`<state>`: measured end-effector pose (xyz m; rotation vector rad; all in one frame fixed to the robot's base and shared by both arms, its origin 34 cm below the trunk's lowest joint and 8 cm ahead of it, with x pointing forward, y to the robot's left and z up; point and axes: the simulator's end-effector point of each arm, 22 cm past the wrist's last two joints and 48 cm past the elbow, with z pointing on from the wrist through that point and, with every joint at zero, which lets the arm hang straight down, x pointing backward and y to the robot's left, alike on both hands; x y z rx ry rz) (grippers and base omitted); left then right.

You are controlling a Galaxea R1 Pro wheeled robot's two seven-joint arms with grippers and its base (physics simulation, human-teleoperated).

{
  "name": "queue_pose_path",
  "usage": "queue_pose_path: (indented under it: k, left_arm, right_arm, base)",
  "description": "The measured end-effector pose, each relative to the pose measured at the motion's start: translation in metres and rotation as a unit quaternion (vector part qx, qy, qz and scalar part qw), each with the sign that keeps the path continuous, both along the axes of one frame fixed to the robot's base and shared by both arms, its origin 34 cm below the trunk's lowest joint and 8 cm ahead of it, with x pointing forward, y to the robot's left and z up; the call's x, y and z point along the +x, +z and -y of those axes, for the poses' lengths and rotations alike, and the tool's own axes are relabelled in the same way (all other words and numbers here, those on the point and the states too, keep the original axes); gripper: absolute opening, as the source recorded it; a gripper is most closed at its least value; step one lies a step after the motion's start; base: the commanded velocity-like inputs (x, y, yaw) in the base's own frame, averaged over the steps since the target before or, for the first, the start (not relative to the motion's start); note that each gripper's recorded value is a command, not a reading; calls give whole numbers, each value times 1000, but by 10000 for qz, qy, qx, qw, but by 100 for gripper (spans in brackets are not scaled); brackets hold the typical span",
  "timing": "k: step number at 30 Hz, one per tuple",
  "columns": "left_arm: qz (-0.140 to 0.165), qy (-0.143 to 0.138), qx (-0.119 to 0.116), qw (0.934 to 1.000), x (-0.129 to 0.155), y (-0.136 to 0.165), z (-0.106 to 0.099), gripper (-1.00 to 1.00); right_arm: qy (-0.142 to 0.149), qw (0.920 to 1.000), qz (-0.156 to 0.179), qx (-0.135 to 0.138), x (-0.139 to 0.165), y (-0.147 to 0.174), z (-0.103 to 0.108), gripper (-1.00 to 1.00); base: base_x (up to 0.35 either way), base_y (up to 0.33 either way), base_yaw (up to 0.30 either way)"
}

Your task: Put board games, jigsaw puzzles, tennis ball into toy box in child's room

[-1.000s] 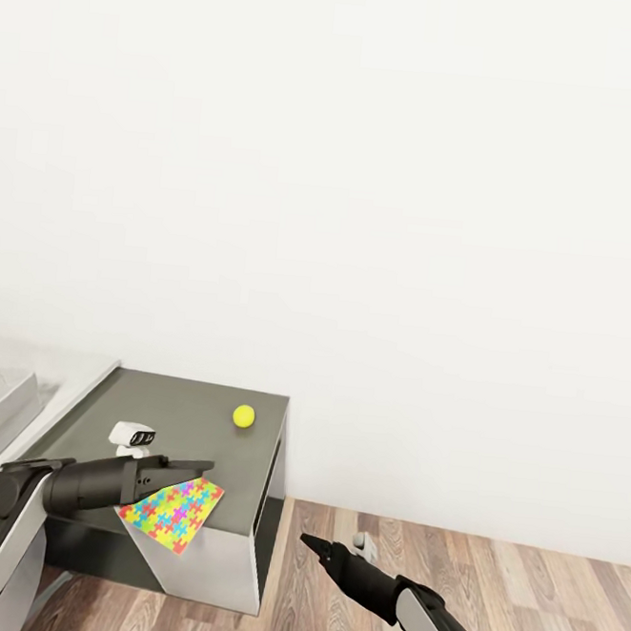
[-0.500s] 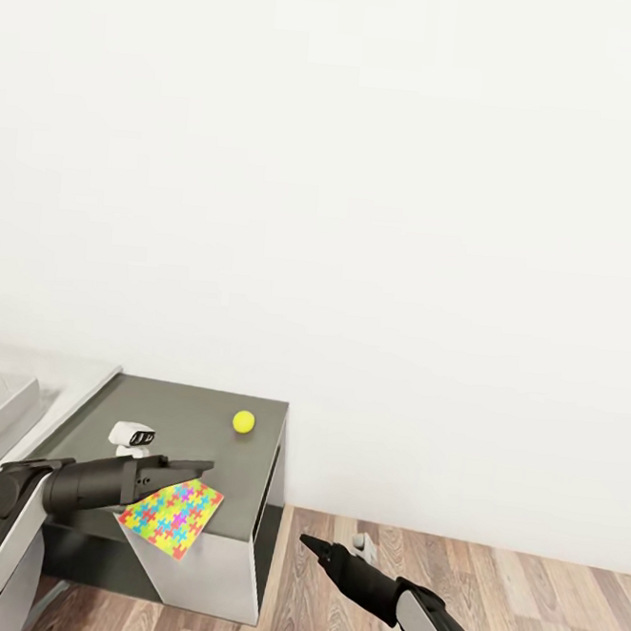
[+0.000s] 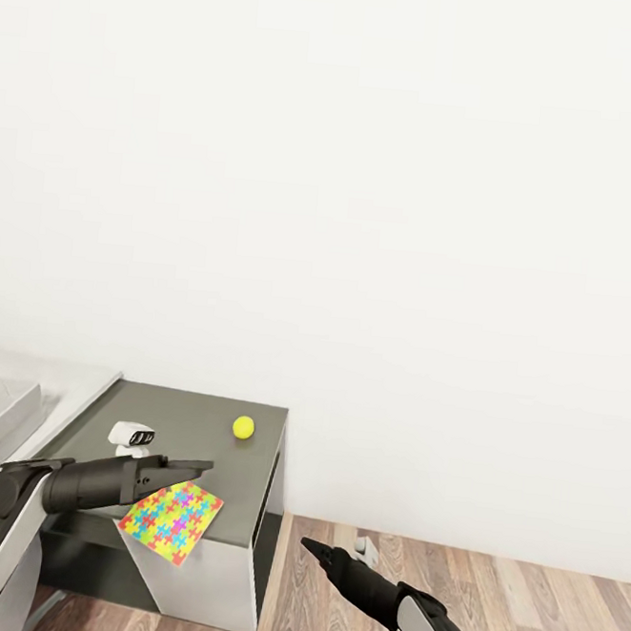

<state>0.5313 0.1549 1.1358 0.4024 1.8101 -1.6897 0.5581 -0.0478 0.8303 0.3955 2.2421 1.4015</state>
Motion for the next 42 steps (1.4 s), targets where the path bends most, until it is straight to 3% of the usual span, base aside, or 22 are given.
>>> queue_pose_path:
  k: [42]
  left_arm:
    - [350, -1, -1, 9994, -10, 29, 1, 100]
  right_arm:
    - [-70, 9993, 366, -56, 5, 24, 4, 100]
  base:
    - [0, 0, 0]
